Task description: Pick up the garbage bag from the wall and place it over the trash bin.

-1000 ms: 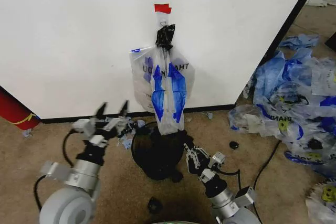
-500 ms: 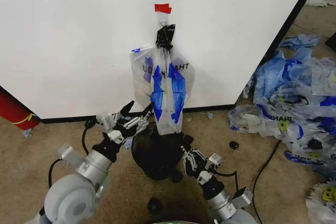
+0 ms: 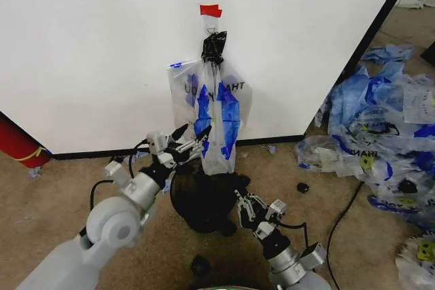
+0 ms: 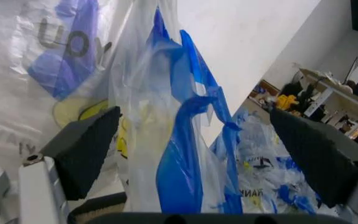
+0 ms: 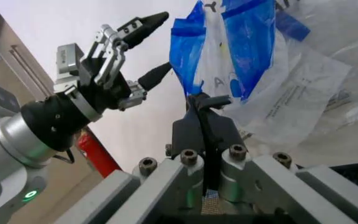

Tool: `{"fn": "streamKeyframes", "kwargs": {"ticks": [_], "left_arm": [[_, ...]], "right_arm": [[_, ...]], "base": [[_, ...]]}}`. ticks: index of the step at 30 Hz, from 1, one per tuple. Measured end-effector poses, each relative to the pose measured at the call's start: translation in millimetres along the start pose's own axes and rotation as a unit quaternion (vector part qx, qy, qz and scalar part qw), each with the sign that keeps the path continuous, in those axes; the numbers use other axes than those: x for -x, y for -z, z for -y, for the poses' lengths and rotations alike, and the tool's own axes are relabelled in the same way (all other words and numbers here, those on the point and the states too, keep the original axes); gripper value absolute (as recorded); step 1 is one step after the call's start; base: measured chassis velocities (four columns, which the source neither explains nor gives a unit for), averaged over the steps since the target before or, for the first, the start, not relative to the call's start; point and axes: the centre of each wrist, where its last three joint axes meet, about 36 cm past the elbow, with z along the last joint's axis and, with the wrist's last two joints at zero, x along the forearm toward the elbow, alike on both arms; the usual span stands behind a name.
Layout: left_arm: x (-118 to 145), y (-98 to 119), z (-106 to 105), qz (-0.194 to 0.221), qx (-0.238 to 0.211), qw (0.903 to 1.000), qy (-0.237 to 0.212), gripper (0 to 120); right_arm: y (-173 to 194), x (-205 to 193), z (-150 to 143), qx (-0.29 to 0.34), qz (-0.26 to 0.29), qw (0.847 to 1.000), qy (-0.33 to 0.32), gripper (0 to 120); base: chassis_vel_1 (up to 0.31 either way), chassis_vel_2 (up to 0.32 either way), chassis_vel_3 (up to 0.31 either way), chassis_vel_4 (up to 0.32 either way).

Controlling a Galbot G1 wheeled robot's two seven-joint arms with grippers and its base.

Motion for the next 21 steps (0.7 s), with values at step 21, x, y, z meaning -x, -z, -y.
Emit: {"fn": "streamKeyframes", "kwargs": {"ticks": [21], "left_arm": [[23,-7,3,-0.008,0.000,0.9999,-0.014,87]], "right_arm": [[-3,1,4,-0.005,0.006,1.000,-0.007,0]], "base": [[0.000,0.000,0.000,0.000]]}}
